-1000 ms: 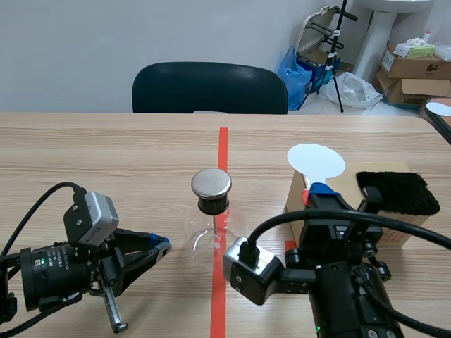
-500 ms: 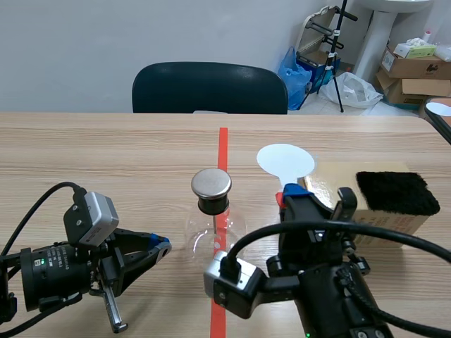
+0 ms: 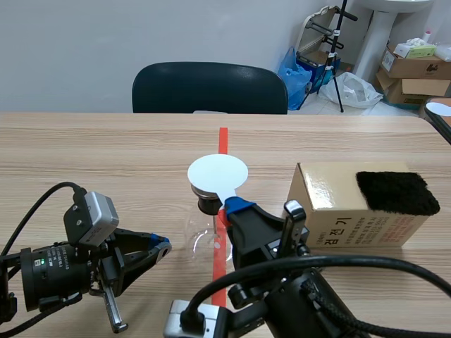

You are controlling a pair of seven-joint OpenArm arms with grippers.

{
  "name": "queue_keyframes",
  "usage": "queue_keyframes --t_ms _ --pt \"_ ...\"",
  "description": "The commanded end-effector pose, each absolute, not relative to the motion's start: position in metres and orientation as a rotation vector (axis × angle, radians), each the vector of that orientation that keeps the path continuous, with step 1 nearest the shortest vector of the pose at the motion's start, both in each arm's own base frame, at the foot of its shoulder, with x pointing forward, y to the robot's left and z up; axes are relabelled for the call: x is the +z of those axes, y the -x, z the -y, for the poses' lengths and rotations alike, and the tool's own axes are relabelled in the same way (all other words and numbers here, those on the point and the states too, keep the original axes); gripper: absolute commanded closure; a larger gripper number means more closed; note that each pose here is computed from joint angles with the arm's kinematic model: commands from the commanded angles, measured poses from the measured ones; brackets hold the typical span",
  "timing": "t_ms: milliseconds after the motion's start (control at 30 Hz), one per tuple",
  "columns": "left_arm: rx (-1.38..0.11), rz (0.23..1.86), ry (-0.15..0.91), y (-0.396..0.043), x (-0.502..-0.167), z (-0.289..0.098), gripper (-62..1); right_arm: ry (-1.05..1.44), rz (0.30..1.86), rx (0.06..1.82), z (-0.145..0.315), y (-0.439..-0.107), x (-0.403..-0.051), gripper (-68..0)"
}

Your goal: Do the electroscope experiment

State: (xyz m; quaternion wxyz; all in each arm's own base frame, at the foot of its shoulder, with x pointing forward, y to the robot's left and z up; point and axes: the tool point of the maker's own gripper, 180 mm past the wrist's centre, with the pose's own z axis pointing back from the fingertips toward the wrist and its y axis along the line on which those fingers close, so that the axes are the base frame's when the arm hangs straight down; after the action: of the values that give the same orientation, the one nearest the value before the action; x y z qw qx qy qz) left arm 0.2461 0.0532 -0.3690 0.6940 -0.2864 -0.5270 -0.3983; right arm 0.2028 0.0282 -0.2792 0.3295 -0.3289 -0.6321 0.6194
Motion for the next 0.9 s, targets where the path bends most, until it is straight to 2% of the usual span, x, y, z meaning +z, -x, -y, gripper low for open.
queue_keyframes --t_ms 0,867 --pt "-0.883 1.216 0.66 -0.2505 -0.3578 -0.0478 -2.9 0.88 1.68 1.618 -0.0275 -0.206 -0.2736 -0.8" --pt "-0.883 1.216 0.66 -0.2505 -0.3578 -0.0478 -2.9 0.859 1.701 1.64 -0.032 -0.2028 -0.2737 -0.8"
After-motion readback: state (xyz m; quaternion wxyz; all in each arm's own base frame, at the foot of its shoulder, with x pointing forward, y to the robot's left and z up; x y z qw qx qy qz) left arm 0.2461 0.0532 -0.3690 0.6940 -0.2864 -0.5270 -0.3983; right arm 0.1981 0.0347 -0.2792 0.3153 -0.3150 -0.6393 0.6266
